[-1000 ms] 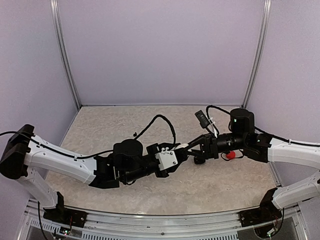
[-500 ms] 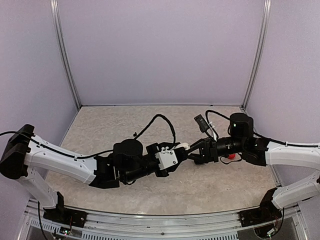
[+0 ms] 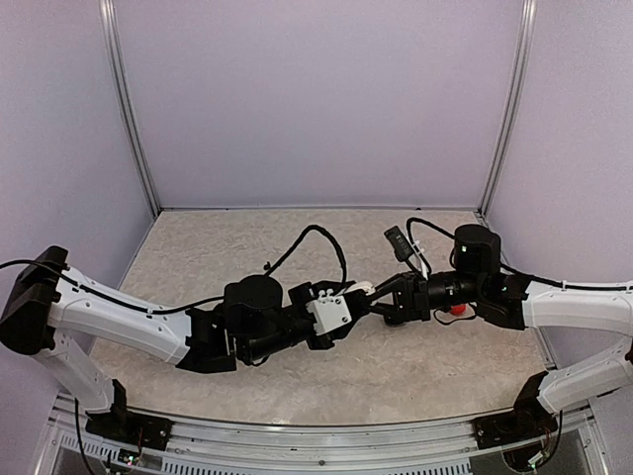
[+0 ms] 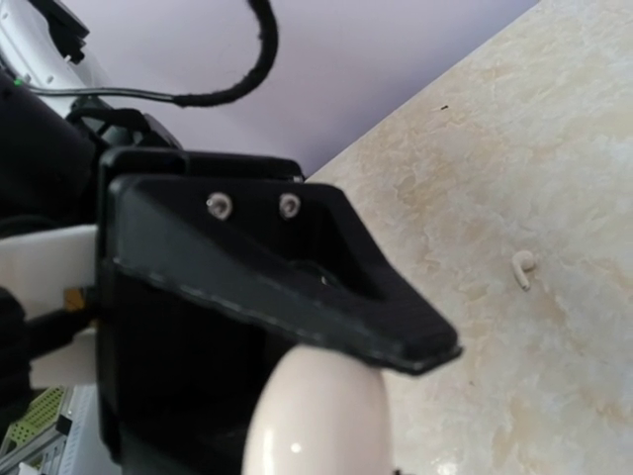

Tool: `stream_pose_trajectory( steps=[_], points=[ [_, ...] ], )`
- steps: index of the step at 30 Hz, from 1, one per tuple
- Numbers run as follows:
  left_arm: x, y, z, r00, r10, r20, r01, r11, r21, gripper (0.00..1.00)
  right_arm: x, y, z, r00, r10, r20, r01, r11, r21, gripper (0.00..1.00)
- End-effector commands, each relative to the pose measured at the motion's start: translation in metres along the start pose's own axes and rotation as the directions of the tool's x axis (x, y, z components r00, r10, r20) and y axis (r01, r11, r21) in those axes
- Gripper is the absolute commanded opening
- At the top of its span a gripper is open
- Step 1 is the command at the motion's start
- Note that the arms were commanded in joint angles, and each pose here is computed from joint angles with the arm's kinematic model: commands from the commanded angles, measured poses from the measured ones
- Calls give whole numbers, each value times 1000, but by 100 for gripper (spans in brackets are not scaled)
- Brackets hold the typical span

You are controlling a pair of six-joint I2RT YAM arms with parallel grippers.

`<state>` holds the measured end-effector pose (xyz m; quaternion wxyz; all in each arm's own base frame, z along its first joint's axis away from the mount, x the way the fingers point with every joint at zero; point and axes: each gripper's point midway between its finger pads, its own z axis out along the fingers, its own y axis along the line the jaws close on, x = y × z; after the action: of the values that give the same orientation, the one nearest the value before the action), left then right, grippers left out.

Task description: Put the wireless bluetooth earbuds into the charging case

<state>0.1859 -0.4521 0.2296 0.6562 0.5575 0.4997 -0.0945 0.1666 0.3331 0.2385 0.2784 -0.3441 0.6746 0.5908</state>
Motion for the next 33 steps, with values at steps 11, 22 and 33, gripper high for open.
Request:
stream_pose_trajectory(
  steps=[11, 22, 33],
  points=[
    [-37, 6, -28, 975, -171, 144, 161, 984, 75, 62, -19, 13, -10, 982, -189, 22, 187, 980, 65, 17],
    [-55, 31, -54, 893, -390, 226, 345, 914, 214, 57, -23, 34, -18, 929, -369, -10, 369, 929, 37, 11],
    [-65, 25, -50, 855, -481, 191, 391, 842, 372, 50, -19, 52, -18, 895, -446, -22, 445, 895, -21, 9]
  ],
)
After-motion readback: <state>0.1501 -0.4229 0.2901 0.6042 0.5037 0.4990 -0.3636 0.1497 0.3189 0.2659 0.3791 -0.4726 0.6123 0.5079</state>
